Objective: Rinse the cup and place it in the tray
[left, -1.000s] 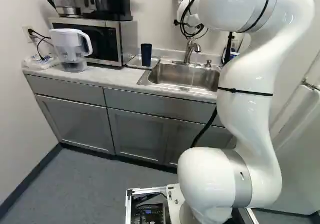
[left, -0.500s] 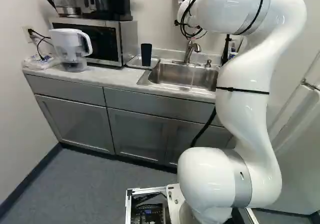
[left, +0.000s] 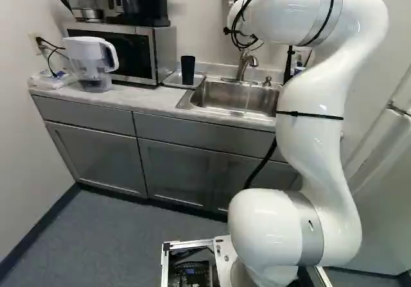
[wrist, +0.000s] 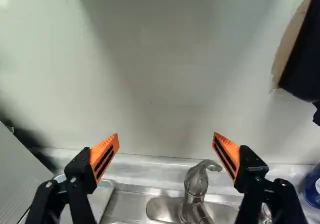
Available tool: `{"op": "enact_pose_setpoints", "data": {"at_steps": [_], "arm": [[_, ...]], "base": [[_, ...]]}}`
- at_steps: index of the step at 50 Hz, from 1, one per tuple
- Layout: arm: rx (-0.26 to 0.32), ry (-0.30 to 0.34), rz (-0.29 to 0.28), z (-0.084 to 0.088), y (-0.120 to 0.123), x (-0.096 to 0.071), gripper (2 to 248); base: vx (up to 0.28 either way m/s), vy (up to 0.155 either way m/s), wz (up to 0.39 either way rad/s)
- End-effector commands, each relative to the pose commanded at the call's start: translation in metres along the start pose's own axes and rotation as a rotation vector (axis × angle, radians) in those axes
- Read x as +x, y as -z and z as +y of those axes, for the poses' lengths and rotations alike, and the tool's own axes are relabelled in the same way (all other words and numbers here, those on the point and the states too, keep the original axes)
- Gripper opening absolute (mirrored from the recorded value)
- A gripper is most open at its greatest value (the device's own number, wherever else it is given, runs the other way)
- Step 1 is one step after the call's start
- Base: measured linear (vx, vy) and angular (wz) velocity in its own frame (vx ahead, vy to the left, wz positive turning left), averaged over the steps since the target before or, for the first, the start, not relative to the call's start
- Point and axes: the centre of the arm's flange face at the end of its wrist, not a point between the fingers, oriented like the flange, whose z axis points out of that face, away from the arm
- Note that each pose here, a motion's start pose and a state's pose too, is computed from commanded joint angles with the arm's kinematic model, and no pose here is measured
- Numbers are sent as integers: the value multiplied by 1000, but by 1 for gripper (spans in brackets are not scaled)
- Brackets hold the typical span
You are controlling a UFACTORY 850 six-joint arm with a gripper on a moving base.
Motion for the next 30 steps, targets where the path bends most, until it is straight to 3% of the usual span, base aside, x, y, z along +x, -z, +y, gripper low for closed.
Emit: {"op": "enact_pose_setpoints", "data": {"at_steps": [30], "arm": [[8, 2, -33, -7, -4, -3, 247]], "base": [[0, 0, 0]]}}
